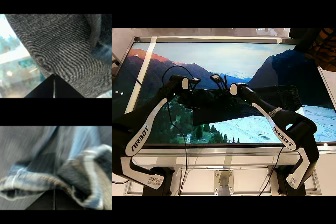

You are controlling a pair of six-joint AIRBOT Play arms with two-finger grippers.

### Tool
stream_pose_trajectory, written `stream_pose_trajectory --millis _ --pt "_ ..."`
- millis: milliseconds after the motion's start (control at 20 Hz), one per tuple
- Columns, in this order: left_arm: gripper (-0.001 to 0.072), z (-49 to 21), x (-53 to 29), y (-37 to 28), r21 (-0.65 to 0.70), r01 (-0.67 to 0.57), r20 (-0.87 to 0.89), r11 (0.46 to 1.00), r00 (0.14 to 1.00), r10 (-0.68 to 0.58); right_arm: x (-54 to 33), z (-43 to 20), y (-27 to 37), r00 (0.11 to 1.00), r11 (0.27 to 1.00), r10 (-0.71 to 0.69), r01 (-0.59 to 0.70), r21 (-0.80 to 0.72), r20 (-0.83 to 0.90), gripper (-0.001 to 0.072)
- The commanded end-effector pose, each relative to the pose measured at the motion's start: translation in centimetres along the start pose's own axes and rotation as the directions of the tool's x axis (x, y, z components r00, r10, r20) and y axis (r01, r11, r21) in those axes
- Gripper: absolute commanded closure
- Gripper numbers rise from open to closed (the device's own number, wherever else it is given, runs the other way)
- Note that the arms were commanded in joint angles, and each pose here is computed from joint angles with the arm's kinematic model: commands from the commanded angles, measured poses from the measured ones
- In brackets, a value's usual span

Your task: Fold the clothes and pants, and hang the long-sleeved shirts on hangers.

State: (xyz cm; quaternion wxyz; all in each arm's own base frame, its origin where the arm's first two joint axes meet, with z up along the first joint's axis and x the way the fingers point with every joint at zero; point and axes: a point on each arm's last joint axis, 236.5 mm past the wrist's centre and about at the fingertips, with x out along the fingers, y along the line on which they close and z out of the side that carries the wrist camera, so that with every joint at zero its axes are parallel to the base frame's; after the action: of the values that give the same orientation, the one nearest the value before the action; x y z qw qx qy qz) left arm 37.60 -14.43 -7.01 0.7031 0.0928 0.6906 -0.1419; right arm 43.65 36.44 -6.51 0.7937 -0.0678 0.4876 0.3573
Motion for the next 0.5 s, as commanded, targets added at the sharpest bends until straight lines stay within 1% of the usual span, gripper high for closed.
stream_pose_trajectory --millis 0,100,200,350,450 --pt "0.0688 0.0 0.0 -0.2 0.000 0.005 0.002 1.000 1.000 -0.005 -0.9 4.6 -4.2 0.969 0.989 -0.146 0.137 0.060 0.197 0.0695" --pt "0.0689 0.0 0.0 -0.3 -0.002 0.013 0.002 1.000 1.000 -0.013 -2.1 5.5 -8.3 0.945 0.969 -0.226 0.195 0.151 0.236 0.0695" --pt "0.0688 0.1 0.0 -0.6 -0.005 0.022 0.003 1.000 1.000 -0.022 -3.3 5.1 -13.1 0.927 0.943 -0.296 0.245 0.226 0.231 0.0695" --pt "0.0688 0.1 0.0 -0.9 -0.009 0.036 0.003 0.999 0.999 -0.036 -5.2 1.3 -21.1 0.918 0.871 -0.379 0.311 0.379 0.120 0.0695" --pt "0.0688 0.1 0.0 -0.9 -0.009 0.036 0.004 0.999 0.999 -0.036 -6.9 -1.5 -24.7 0.916 0.827 -0.399 0.343 0.446 0.035 0.0694"
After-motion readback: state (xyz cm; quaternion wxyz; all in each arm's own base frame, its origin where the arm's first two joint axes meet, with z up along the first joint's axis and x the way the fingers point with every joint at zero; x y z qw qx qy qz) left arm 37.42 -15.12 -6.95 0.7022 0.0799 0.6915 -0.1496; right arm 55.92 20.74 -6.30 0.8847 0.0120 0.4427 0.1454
